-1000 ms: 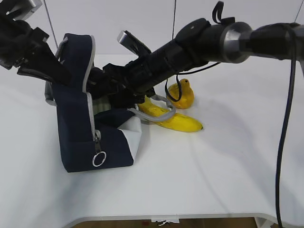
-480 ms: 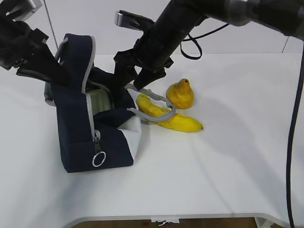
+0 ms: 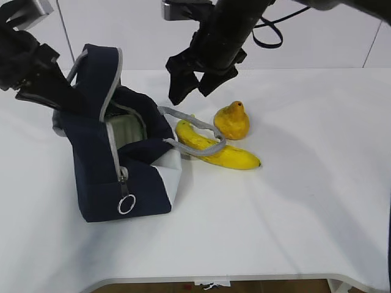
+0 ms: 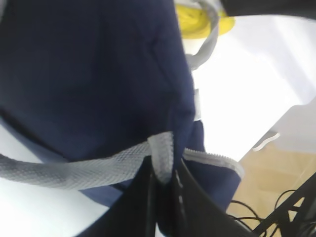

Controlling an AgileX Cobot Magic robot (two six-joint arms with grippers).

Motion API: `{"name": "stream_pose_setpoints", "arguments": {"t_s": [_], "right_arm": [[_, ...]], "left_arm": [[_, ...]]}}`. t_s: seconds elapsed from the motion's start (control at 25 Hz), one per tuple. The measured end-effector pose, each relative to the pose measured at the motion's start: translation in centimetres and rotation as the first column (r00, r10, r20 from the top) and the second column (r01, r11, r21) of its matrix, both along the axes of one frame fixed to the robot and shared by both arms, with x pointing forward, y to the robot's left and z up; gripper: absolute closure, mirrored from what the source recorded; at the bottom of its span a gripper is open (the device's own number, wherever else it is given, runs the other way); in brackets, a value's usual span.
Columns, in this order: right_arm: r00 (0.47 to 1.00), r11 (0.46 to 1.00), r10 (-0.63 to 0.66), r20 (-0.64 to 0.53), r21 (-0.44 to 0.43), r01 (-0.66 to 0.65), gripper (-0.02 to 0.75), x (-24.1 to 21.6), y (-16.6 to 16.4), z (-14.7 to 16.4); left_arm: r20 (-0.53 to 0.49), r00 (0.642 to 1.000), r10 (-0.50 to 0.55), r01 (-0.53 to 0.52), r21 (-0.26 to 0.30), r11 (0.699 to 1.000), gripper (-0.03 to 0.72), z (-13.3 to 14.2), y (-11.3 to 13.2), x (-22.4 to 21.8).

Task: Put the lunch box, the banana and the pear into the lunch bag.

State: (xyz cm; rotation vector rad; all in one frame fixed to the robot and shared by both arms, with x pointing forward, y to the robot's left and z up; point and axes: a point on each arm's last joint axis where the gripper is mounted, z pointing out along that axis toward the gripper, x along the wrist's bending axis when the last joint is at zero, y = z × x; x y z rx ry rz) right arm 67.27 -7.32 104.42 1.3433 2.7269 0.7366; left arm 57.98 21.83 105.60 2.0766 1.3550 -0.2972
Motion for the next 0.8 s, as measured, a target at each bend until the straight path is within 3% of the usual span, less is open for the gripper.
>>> {"name": "stream_pose_setpoints", "arguments": {"t_s": [0.36,0.8], "right_arm": [[1.000,0.994,0.020,0.005,-0.105,-0.020,0.172,-3.6,-2.5,2.2],[0.995,0.963,0.027,-0.097,-0.263,-0.052,0.175,-4.9,-4.1,-2.0]], "left_arm": [[0.004,1.000,-0.027,0.027,0.086,0.996,0.683,-0.4,0.6,-0.1],[-0.003,1.000,0.007,-0.007,0.100,0.995,0.683,-0.5,2.2,0.1]]}}
